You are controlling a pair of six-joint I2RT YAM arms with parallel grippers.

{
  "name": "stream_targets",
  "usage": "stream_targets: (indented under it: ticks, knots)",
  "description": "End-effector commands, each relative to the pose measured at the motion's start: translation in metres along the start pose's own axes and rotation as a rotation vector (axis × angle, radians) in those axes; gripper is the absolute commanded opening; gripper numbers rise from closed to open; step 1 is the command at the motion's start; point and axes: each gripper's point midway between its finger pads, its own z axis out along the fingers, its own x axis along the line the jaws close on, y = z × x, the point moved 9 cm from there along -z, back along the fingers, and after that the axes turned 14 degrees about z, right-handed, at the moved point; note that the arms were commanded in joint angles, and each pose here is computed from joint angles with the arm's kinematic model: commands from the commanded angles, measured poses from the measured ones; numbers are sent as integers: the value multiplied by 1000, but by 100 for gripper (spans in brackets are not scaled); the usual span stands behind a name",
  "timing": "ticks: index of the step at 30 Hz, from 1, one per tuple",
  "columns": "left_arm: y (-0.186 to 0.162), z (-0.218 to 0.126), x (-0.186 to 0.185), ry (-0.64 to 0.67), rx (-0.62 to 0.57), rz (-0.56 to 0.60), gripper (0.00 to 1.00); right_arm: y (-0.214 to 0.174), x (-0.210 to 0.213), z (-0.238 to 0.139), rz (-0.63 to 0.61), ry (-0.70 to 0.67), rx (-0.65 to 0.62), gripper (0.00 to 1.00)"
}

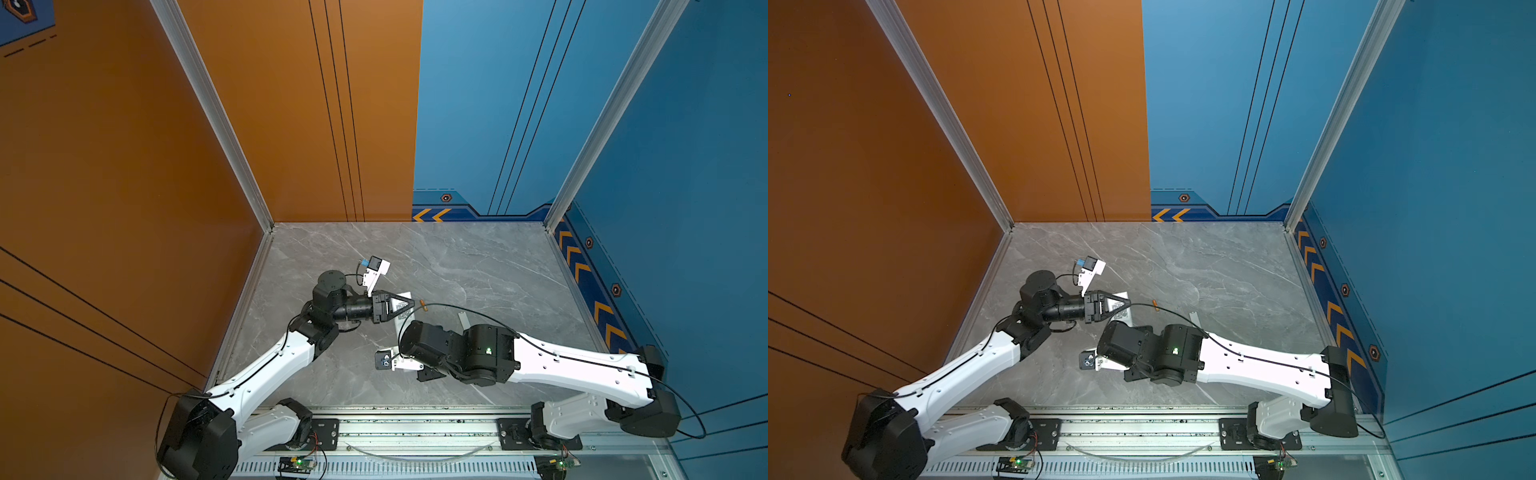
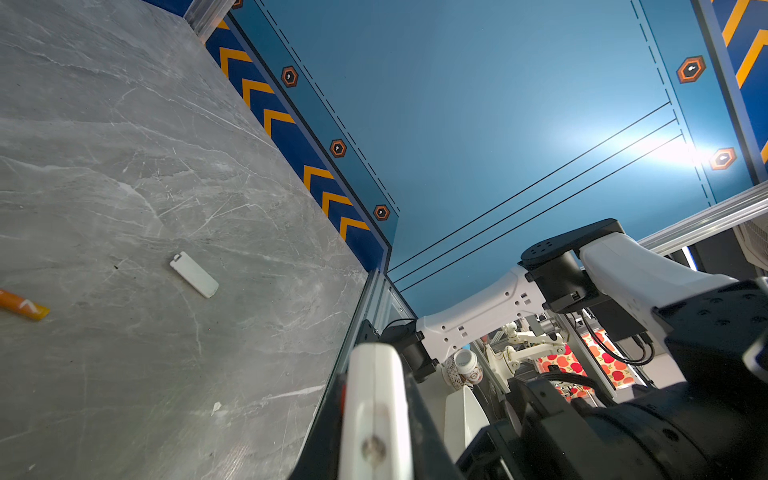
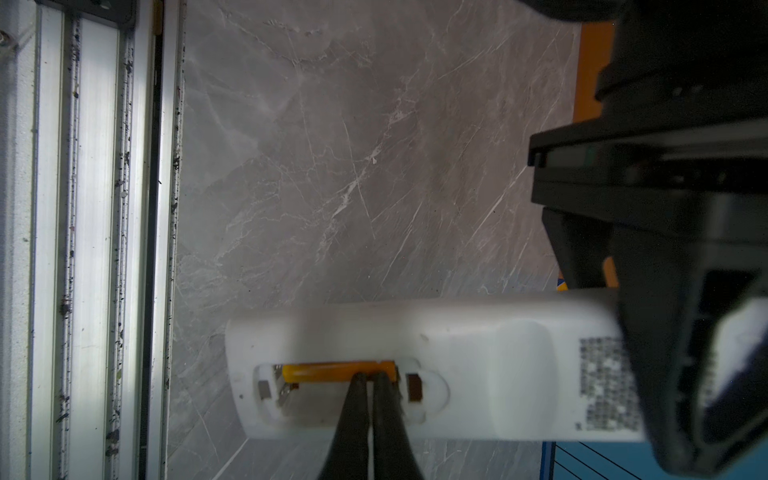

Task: Load the batteries into the remote control
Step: 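Press the seated battery down into the compartment with the right gripper fingertips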

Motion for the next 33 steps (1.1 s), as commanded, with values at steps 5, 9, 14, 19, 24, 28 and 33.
stream_targets:
  ticks: [5,9,14,19,24,28,33]
  knots:
    - [9,-3,-14,-55,-31,41,0,0,5,9,41,9,35,0]
    - [10,-5,-15,-52,-37,45,0,1,5,8,39,9,30,0]
    - [7,-5,-13,-46,-36,40,0,3,4,5,47,8,16,0]
    - [6,-7,-11,-37,-40,37,0,6,1,0,65,6,-6,0]
    - [5,-9,-9,-26,-39,32,0,7,0,-5,77,4,-28,1]
    - [5,-9,-9,-24,-38,30,0,7,0,-7,83,1,-36,3]
    - [3,-10,-7,-8,-33,27,0,9,-2,-14,99,-6,-63,13]
